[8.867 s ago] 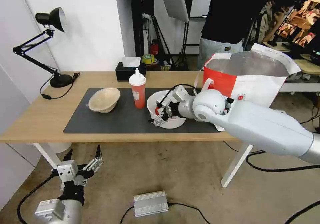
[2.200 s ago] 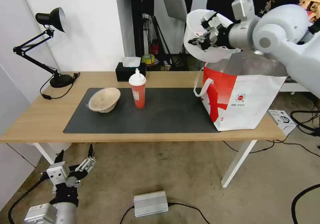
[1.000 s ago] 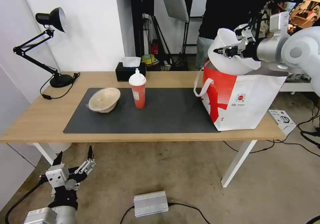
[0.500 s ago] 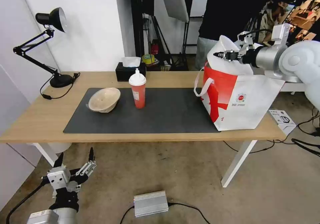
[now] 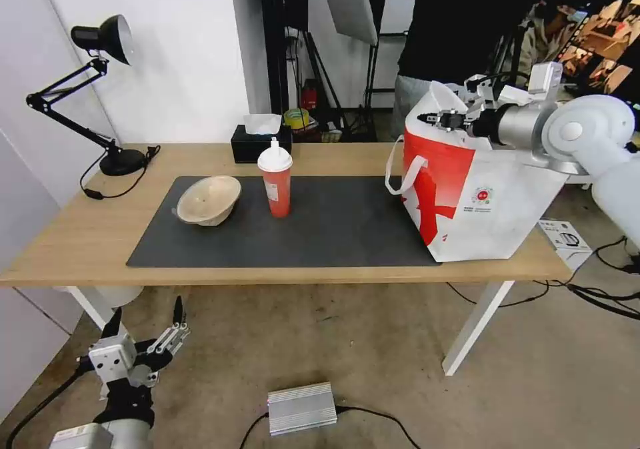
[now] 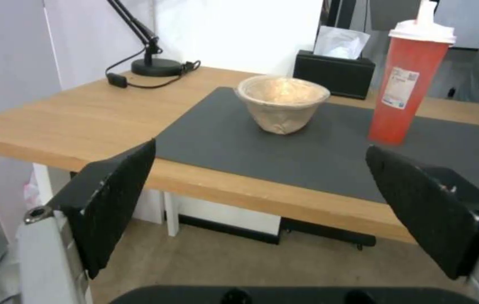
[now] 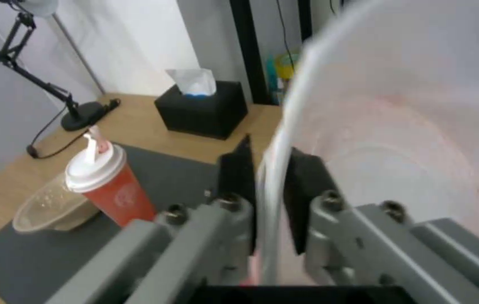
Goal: Pick up the trash from the table and place it into the takeout bag.
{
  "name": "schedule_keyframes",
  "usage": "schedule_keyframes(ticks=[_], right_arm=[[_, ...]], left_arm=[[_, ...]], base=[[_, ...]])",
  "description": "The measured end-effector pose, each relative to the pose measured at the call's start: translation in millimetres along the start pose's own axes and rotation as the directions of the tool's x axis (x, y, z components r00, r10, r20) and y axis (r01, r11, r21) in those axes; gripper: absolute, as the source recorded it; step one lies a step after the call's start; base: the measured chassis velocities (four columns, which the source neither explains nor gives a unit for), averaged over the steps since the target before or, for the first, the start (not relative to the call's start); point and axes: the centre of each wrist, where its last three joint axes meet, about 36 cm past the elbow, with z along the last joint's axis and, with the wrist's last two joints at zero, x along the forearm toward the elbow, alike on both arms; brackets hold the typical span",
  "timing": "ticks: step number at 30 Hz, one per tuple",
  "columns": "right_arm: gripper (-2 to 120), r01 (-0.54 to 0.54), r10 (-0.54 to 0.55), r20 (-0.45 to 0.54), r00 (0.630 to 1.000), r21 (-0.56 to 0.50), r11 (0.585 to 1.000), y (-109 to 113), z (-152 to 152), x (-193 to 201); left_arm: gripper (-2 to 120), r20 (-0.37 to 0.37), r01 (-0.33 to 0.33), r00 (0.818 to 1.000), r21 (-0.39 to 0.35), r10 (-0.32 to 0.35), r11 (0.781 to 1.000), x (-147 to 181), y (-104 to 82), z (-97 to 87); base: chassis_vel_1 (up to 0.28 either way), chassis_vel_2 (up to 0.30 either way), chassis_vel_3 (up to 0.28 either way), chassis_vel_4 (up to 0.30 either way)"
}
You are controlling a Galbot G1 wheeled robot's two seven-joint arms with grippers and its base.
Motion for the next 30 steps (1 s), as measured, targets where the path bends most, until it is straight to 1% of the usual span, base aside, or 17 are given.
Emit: schedule_keyframes(ticks=[1,4,5,6,9,10,11,12,13,15,16,19,20,21,24,30], right_arm=[[13,0.000,0.000,0.000,1.000,0.000,1.000,0,0,0],[27,-0.016,0.016,0.005,1.000,-0.003,1.000,0,0,2],[30,-0.018,0.018,0.005,1.000,-0.005,1.000,-1,1,3],[30,-0.018,0.018,0.005,1.000,-0.005,1.000,-1,1,3],[45,-0.035,0.035,0.001,0.999,-0.008,0.999,-4,4,4],[49,-0.043,0.043,-0.001,0.999,-0.007,0.999,-6,5,6],[49,-0.043,0.043,-0.001,0.999,-0.007,0.999,-6,5,6],[55,-0.053,0.053,-0.002,0.999,-0.006,0.999,-6,5,7],[57,-0.056,0.056,-0.004,0.998,-0.005,0.998,-6,5,7],[67,-0.070,0.070,-0.010,0.998,0.006,0.998,-6,5,7],[67,-0.070,0.070,-0.010,0.998,0.006,0.998,-6,5,7],[82,-0.113,0.114,-0.024,0.993,0.038,0.993,-6,6,10],[86,-0.126,0.127,-0.028,0.991,0.048,0.991,-6,6,12],[86,-0.126,0.127,-0.028,0.991,0.048,0.991,-6,6,12],[98,-0.186,0.191,-0.047,0.980,0.098,0.978,-6,6,20],[100,-0.220,0.230,-0.059,0.971,0.143,0.965,-4,6,27]], left_arm=[[100,0.000,0.000,1.000,0.000,0.000,1.000,0,0.0,0.0],[100,0.002,0.001,1.000,0.001,-0.001,1.000,0,0.1,-0.9],[100,0.003,0.001,1.000,0.001,-0.001,1.000,0,0.0,-1.1],[100,0.003,0.001,1.000,0.001,-0.001,1.000,0,0.0,-1.1],[100,0.009,0.000,1.000,0.004,0.000,1.000,0,-0.4,-1.3],[100,0.010,-0.001,1.000,0.005,0.001,1.000,0,-0.6,-1.3],[100,0.010,-0.001,1.000,0.005,0.001,1.000,0,-0.6,-1.3],[100,0.011,-0.003,1.000,0.005,0.003,1.000,-1,-0.5,-0.9],[100,0.011,-0.004,1.000,0.004,0.004,1.000,-1,-0.4,-0.8],[100,0.012,-0.008,1.000,0.004,0.008,1.000,-2,0.2,-0.4],[100,0.012,-0.008,1.000,0.004,0.008,1.000,-2,0.2,-0.4],[100,0.013,-0.013,1.000,0.014,0.013,1.000,-5,0.1,0.7],[100,0.013,-0.014,1.000,0.015,0.014,1.000,-5,-0.1,1.1],[100,0.013,-0.014,1.000,0.015,0.014,1.000,-5,-0.1,1.1],[100,0.014,-0.019,1.000,0.019,0.019,1.000,-7,-1.5,2.6],[100,0.015,-0.029,0.999,0.018,0.029,0.999,-8,-2.3,3.7]], base=[[0.000,0.000,0.000,0.000],[0.000,0.000,0.000,0.000],[0.000,0.000,0.000,0.000],[0.000,0.000,0.000,0.000],[0.000,0.000,0.000,0.000],[0.000,0.000,0.000,0.000],[0.000,0.000,0.000,0.000],[0.000,0.000,0.000,0.000],[0.000,0.000,0.000,0.000],[0.000,0.000,0.000,0.000],[0.000,0.000,0.000,0.000],[0.000,0.000,0.000,0.000],[0.000,0.000,0.000,0.000],[0.000,0.000,0.000,0.000],[0.000,0.000,0.000,0.000],[0.000,0.000,0.000,0.000]])
